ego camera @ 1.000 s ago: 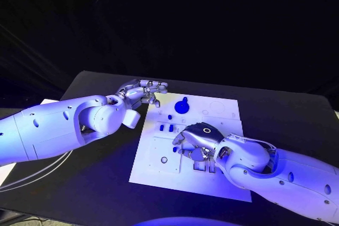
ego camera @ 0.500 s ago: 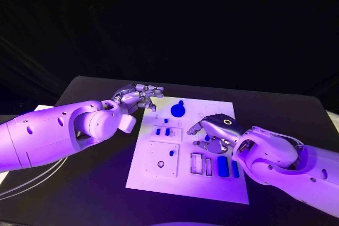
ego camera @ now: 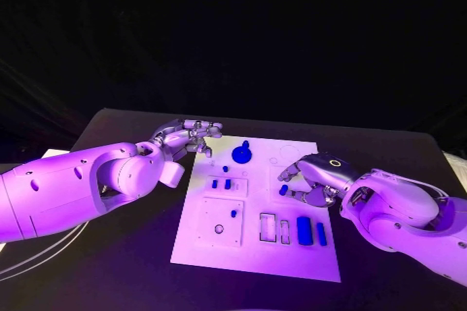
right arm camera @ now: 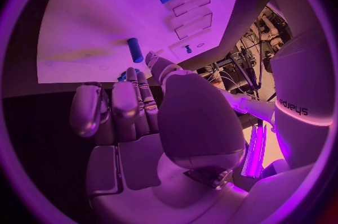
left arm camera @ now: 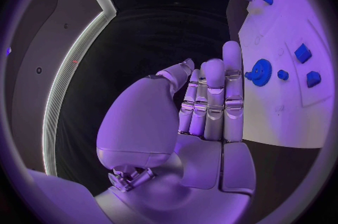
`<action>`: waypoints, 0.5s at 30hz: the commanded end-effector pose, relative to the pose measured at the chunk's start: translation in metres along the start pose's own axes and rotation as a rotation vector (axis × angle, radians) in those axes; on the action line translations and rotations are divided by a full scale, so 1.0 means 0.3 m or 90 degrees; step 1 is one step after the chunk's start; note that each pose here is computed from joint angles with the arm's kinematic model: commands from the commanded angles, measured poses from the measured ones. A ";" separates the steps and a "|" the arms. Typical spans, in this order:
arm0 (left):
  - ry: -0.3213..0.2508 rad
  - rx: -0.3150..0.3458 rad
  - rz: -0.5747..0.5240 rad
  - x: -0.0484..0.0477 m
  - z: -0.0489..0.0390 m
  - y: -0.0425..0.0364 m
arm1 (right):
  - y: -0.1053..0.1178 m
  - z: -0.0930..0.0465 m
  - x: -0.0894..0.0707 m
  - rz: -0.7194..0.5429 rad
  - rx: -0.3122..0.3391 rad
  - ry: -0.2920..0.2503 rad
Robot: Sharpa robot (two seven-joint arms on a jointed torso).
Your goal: Assemble the parts on the task board
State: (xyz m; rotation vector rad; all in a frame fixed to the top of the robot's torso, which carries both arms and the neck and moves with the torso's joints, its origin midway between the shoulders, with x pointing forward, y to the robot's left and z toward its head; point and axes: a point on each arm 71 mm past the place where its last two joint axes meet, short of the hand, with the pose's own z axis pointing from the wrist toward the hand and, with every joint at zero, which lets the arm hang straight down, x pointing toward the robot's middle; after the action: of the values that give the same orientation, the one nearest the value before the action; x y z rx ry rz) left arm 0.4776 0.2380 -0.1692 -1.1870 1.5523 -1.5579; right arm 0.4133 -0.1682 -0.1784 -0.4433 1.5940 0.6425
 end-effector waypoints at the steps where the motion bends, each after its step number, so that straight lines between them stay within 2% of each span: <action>1: 0.016 0.005 -0.001 0.010 0.000 -0.002 | -0.001 0.005 0.009 -0.023 0.006 0.022; 15: 0.016 0.004 -0.001 0.007 -0.003 -0.002 | -0.014 0.035 0.032 -0.037 0.018 0.049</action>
State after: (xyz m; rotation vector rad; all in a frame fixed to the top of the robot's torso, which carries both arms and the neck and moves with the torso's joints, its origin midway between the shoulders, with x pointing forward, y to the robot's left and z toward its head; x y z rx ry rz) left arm 0.4772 0.2389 -0.1693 -1.1864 1.5536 -1.5585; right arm 0.4224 -0.1639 -0.1867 -0.4697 1.6336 0.5948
